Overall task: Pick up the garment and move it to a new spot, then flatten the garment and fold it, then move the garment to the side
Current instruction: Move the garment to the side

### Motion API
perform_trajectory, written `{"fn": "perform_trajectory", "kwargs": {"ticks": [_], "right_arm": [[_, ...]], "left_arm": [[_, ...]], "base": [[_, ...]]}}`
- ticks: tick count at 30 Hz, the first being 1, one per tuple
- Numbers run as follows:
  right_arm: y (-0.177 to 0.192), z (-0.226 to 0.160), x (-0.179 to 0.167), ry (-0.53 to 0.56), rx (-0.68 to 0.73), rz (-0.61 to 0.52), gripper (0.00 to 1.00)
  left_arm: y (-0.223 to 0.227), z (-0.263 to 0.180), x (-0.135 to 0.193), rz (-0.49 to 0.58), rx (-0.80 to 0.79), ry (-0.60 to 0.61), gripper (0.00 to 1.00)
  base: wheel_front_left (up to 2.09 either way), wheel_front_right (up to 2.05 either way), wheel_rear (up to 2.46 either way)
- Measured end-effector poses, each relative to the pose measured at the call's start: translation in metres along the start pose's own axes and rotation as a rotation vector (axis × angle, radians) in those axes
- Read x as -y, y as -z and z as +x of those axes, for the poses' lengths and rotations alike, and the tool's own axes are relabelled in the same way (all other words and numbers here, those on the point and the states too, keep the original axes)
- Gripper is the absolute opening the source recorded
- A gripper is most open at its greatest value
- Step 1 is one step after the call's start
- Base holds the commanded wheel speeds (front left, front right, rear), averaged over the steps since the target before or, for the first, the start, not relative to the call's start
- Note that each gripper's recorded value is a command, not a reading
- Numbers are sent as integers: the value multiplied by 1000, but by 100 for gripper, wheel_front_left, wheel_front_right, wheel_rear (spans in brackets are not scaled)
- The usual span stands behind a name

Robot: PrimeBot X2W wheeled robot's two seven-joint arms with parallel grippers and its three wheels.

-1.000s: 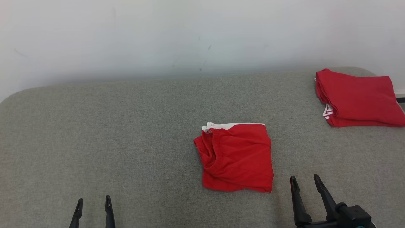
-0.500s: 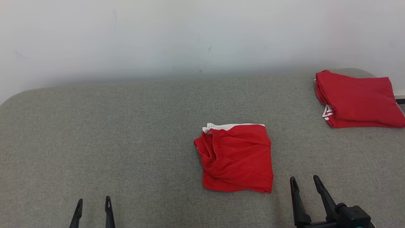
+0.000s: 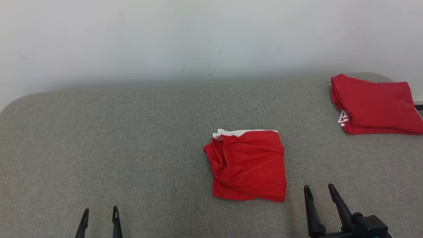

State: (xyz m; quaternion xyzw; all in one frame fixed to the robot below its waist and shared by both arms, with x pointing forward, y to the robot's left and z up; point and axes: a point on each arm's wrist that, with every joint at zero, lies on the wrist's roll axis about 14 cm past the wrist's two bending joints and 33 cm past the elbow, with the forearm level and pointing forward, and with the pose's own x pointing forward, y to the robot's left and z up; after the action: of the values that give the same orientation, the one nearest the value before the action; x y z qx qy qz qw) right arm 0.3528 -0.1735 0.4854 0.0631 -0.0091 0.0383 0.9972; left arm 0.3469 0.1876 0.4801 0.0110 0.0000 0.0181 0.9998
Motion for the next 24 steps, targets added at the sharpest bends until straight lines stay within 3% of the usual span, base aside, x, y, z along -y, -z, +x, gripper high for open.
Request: {"fn": "perform_trajectory", "kwargs": {"ticks": [5,11,24], "right_arm": [[-1,4,1,0,2,-3,100],[-12,35,-2,-43,28,-41,100],[51,101,-4,-90,-225,-84,100]], "left_arm": [[1,0,0,0,-3,-1,100],[6,1,0,0,-19,-5,100],[17,6,-6,-15,-56,-38,100]], "base": [[0,0,0],[0,0,0],[0,0,0]]}}
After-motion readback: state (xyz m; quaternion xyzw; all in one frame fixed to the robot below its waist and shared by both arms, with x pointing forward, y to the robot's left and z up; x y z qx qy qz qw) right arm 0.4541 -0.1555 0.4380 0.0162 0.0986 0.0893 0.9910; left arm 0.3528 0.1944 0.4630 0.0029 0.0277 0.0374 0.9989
